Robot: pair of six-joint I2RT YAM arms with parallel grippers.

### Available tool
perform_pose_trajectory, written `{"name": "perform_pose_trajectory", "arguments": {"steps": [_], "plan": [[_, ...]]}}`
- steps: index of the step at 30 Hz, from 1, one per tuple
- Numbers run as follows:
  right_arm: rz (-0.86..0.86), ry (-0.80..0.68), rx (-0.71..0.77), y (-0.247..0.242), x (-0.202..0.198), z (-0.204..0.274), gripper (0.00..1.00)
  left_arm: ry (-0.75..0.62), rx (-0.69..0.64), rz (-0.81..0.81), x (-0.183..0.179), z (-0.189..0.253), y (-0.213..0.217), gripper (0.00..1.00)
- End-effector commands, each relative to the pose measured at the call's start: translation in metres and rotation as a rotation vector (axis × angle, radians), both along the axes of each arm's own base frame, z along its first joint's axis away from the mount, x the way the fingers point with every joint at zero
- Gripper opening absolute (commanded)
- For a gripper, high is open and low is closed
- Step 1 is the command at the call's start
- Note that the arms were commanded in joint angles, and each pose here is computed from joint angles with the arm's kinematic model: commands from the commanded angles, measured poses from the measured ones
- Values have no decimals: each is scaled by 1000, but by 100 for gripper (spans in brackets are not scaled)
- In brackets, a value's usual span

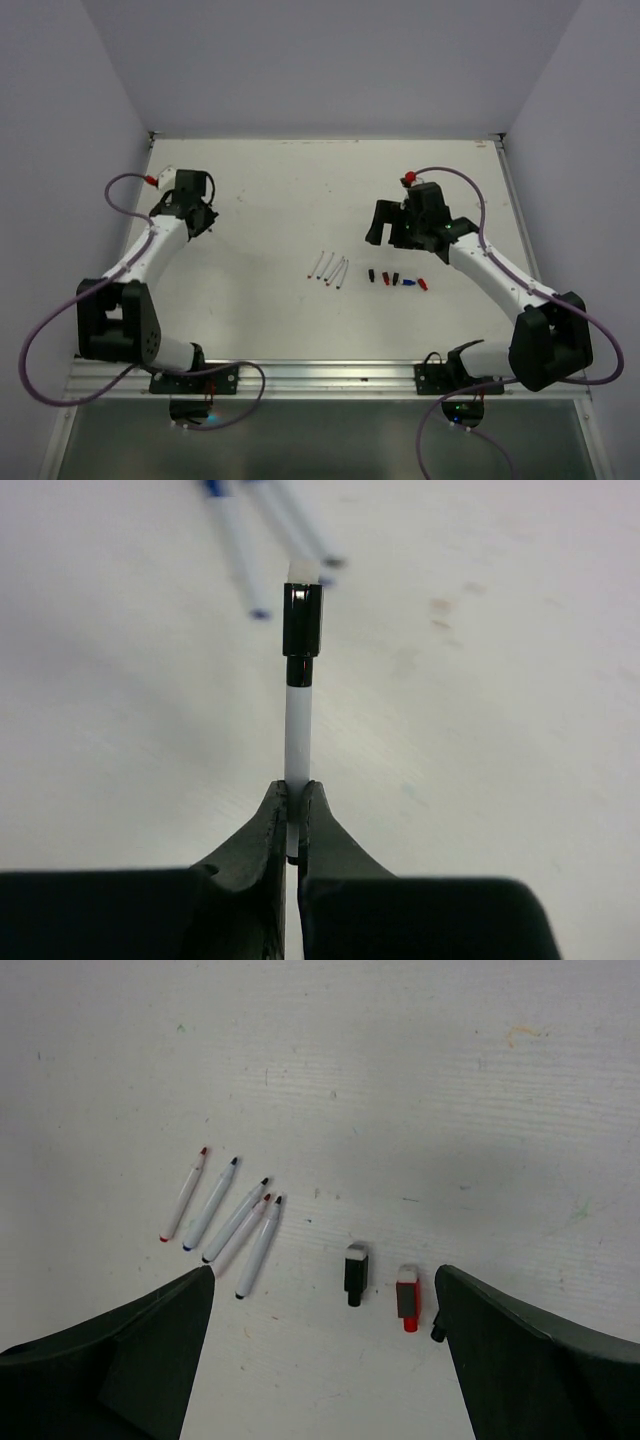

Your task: Open the pen caps

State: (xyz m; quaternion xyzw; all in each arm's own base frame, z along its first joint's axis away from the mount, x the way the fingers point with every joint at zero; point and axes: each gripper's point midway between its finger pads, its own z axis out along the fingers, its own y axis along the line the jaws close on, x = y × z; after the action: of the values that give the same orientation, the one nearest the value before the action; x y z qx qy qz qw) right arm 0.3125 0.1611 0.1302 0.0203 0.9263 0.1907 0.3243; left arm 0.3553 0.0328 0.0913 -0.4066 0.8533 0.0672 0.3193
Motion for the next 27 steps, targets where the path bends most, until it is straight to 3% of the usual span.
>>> {"name": "perform_pose_trajectory", "arguments": {"steps": [1, 5, 11, 13, 27], "plan": [[95, -22, 49, 25, 1, 12, 96, -375, -109, -496, 34, 83, -105, 0], [152, -53, 46, 46, -1, 23, 94, -466, -204, -881, 7, 104, -202, 0], [203, -159, 252, 83, -3, 67, 88, -561, -273, -1141, -40, 110, -280, 0], [202, -237, 331, 88, -4, 86, 85, -585, -287, -1178, -50, 113, -293, 0], [216, -258, 471, 108, -6, 94, 81, -579, -327, -1287, -90, 105, -347, 0]]}}
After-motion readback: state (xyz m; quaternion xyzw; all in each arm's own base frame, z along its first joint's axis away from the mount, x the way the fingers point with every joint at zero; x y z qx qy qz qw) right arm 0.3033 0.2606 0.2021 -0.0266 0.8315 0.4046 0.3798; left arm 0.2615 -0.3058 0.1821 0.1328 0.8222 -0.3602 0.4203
